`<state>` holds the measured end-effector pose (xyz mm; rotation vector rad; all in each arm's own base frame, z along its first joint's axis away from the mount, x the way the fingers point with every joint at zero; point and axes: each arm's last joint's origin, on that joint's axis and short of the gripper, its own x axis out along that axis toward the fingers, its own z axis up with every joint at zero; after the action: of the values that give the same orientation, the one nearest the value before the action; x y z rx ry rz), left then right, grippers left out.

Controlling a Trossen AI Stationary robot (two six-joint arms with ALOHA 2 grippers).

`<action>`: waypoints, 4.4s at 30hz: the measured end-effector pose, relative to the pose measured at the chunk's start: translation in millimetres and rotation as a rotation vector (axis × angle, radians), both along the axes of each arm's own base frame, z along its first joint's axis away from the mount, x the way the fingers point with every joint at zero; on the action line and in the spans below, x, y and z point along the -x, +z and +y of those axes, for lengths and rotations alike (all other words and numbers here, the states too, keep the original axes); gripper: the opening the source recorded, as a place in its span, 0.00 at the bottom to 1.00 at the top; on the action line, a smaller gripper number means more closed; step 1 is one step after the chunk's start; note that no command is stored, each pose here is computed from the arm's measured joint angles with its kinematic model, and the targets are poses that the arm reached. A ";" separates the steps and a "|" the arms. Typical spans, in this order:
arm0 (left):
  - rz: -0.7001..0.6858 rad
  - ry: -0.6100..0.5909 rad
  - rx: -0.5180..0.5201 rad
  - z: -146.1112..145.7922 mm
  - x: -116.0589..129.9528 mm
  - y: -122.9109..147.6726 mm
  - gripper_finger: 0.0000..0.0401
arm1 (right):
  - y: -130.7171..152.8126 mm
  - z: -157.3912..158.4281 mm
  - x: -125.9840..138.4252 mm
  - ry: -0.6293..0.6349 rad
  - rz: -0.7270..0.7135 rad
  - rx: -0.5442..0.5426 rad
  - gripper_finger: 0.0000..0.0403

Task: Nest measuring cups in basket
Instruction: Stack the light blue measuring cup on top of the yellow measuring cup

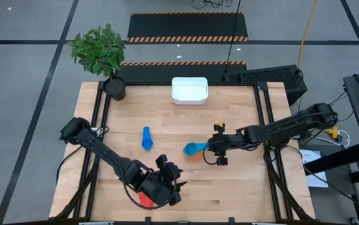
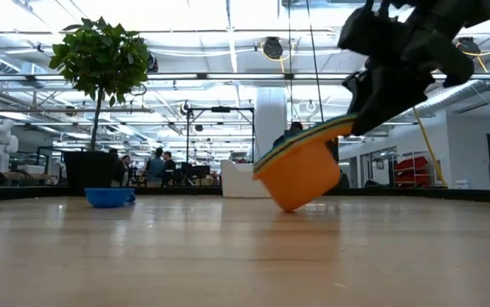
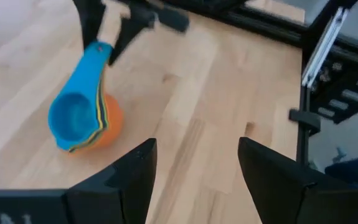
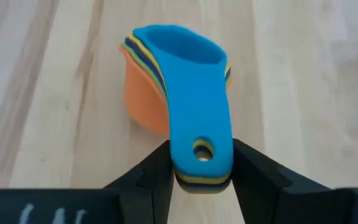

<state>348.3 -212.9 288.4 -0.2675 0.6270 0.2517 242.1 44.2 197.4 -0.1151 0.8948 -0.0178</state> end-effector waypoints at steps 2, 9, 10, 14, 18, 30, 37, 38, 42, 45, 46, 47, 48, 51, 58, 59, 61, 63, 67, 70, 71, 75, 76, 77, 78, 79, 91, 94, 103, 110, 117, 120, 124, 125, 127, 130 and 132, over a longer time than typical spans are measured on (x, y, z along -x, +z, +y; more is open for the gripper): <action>0.012 -0.023 0.004 -2.3 -7.3 -8.9 0.57 | 5.6 -1.4 7.0 -0.013 0.005 0.015 0.32; 0.257 -0.218 0.260 -24.5 -15.0 -54.2 0.57 | 23.1 -5.4 25.6 -0.018 -0.074 -0.003 0.32; 0.280 -0.228 0.311 -27.8 -15.8 -58.5 0.57 | 22.9 -6.0 28.8 -0.017 -0.079 -0.006 0.32; 0.403 -0.176 0.380 -34.0 -6.7 -70.4 0.57 | 22.9 -8.1 38.5 -0.019 -0.082 -0.009 0.37; 0.480 -0.082 0.394 -33.7 2.5 -73.8 0.57 | 24.4 -9.7 45.9 -0.026 -0.075 -0.012 0.47; 0.540 -0.018 0.376 -38.5 14.9 -76.8 0.57 | 25.2 -12.3 59.5 -0.025 -0.012 -0.004 0.69; 0.519 0.001 0.341 -47.0 23.0 -77.1 0.57 | 36.2 -14.0 81.1 -0.014 -0.017 -0.038 0.70; 0.513 0.002 0.332 -48.8 24.6 -77.1 0.57 | 38.4 -14.3 83.9 -0.013 -0.029 -0.042 0.70; 0.488 -0.001 0.288 -57.0 32.5 -77.1 0.57 | 41.3 -16.2 92.1 -0.076 -0.036 -0.054 0.70; 0.463 0.020 0.255 -60.6 37.2 -77.0 0.57 | 35.0 -17.5 93.5 -0.128 -0.014 -0.041 0.70; 0.455 0.026 0.244 -61.0 38.1 -77.0 0.57 | 30.0 -18.0 94.0 -0.138 0.001 -0.032 0.70; 0.445 0.031 0.235 -61.4 38.4 -76.9 0.57 | 24.4 -18.5 94.6 -0.145 0.022 -0.029 0.70; 0.435 0.034 0.228 -61.7 38.7 -76.8 0.57 | 19.1 -19.2 95.1 -0.155 0.041 -0.027 0.70; 0.409 0.051 0.207 -61.0 38.1 -76.5 0.57 | 4.9 -20.7 96.1 -0.191 0.070 -0.040 0.70; 0.364 0.086 0.181 -59.7 37.0 -75.8 0.57 | -4.3 -19.1 95.1 -0.170 0.052 -0.083 0.72; 0.351 0.090 0.167 -59.2 36.6 -75.6 0.57 | -4.2 -18.4 93.7 -0.160 0.037 -0.100 0.72; 0.326 0.100 0.135 -57.1 35.0 -75.1 0.57 | -5.6 -17.0 91.0 -0.141 0.006 -0.133 0.72; 0.303 0.109 0.105 -54.0 32.6 -74.4 0.57 | -9.2 -16.5 89.6 -0.136 -0.014 -0.143 0.72; 0.285 0.130 0.075 -44.6 25.0 -73.8 0.57 | -21.1 -16.0 90.6 -0.130 0.027 -0.163 0.71; 0.283 0.133 0.066 -38.2 19.1 -73.5 0.57 | -30.6 -14.2 91.3 -0.091 0.055 -0.209 0.70; 0.281 0.133 0.064 -36.4 17.3 -73.4 0.57 | -33.5 -13.3 90.7 -0.071 0.045 -0.232 0.69; 0.261 0.111 0.056 -31.1 9.2 -72.0 0.57 | -43.1 -10.0 87.2 0.009 -0.024 -0.306 0.69; 0.254 0.102 0.054 -30.5 7.5 -71.6 0.57 | -44.6 -9.4 86.4 0.024 -0.040 -0.318 0.69; 0.245 0.094 0.054 -30.2 5.7 -71.0 0.57 | -46.4 -9.2 86.1 0.030 -0.052 -0.324 0.69; 0.238 0.087 0.054 -30.0 4.3 -70.5 0.57 | -47.8 -9.2 86.1 0.031 -0.059 -0.325 0.68; 0.232 0.080 0.053 -29.8 3.2 -70.1 0.57 | -48.7 -9.2 86.0 0.033 -0.066 -0.325 0.67; 0.216 0.067 0.043 -24.4 -3.4 -68.9 0.57 | -45.2 -8.2 79.2 0.062 -0.143 -0.315 0.26; 0.216 0.068 0.044 -24.1 -3.8 -68.9 0.57 | -44.7 -7.5 75.9 0.087 -0.169 -0.299 0.14; 0.213 0.061 0.047 -27.3 -1.8 -68.7 0.57 | -28.7 -8.1 65.8 0.042 -0.260 -0.214 0.06; 0.216 0.042 0.026 -28.3 -1.0 -68.7 0.57 | 1.7 -3.1 52.1 -0.031 -0.174 -0.041 0.03; 0.235 0.020 -0.048 -24.5 -0.8 -69.5 0.57 | -2.3 30.7 11.6 0.042 -0.004 0.046 0.04; 0.289 0.002 -0.089 -21.8 3.4 -71.1 0.57 | -12.6 47.8 -7.8 0.108 0.108 0.108 0.05; 0.349 0.039 -0.110 -14.9 11.9 -67.7 0.57 | -25.0 65.0 -32.0 0.159 0.246 0.168 0.05; 0.363 0.052 -0.113 -12.5 14.1 -65.9 0.57 | -28.3 68.3 -38.1 0.171 0.272 0.186 0.05; 0.374 0.074 -0.113 -7.9 16.2 -62.2 0.57 | -32.0 74.3 -49.5 0.194 0.285 0.206 0.05; 0.371 0.093 -0.104 -3.2 19.0 -54.5 0.57 | -35.5 80.4 -63.0 0.220 0.289 0.230 0.06; 0.350 0.096 -0.090 -2.3 18.1 -50.7 0.57 | -36.0 82.8 -68.4 0.229 0.285 0.233 0.08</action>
<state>330.2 -215.2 237.7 -0.1673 0.9468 0.4238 310.5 127.0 161.4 -0.4457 1.1573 0.1100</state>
